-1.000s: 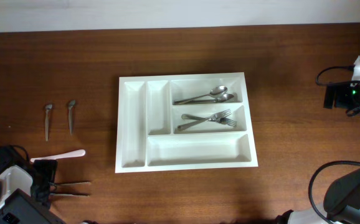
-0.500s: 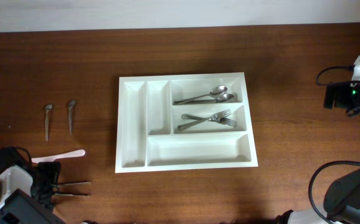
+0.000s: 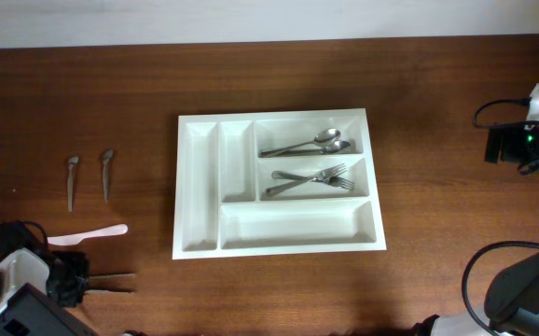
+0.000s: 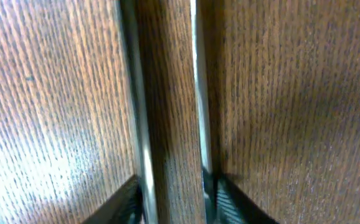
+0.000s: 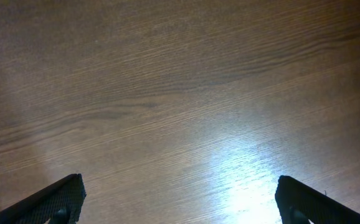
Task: Pack container
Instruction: 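Lower the left gripper and grasp the two metal sticks, then lift the sticks with the left gripper and carry them over the tray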
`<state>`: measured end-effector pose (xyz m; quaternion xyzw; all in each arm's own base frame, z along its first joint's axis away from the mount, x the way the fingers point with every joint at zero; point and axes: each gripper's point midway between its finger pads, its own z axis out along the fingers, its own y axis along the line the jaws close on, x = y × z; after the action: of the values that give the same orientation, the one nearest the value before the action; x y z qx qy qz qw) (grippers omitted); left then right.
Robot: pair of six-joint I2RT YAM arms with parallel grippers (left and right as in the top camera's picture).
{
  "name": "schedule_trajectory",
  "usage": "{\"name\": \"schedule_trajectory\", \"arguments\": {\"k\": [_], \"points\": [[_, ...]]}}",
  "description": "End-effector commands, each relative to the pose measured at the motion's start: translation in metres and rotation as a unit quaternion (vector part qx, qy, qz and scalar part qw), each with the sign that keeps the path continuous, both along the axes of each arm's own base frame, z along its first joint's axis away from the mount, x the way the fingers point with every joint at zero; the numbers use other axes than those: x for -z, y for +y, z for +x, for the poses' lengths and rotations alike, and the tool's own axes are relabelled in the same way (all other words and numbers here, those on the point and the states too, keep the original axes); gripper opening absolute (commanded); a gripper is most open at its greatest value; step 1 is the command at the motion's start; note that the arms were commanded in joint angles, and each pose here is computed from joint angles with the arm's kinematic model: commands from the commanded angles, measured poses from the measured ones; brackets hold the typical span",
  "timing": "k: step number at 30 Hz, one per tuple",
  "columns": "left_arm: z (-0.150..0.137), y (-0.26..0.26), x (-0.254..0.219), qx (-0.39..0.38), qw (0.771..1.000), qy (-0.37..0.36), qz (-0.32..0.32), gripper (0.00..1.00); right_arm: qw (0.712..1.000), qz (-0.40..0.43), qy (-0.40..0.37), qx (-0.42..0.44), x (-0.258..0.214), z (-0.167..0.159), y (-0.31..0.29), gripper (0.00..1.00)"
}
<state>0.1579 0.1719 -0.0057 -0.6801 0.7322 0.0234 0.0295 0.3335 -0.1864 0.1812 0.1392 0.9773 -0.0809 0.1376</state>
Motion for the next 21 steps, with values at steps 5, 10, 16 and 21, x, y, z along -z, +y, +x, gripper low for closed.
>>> {"name": "schedule_trajectory", "arguments": {"k": [5,10,16,21], "points": [[0.01,0.006,-0.017,0.023,1.0,-0.016,0.002,0.32,1.0,0.005,0.001,0.003,0.003,-0.001,0.001,0.99],[0.022,0.018,-0.062,0.032,0.999,-0.035,0.024,0.2,1.0,0.006,0.002,0.004,0.003,-0.001,0.001,0.99],[0.04,0.023,-0.125,0.049,0.992,-0.085,0.076,0.02,1.0,0.005,0.001,0.004,0.003,-0.001,0.001,0.99],[0.054,0.013,-0.167,0.079,0.979,-0.138,0.124,0.02,1.0,0.006,0.002,0.004,0.003,-0.001,0.001,0.99]]}}
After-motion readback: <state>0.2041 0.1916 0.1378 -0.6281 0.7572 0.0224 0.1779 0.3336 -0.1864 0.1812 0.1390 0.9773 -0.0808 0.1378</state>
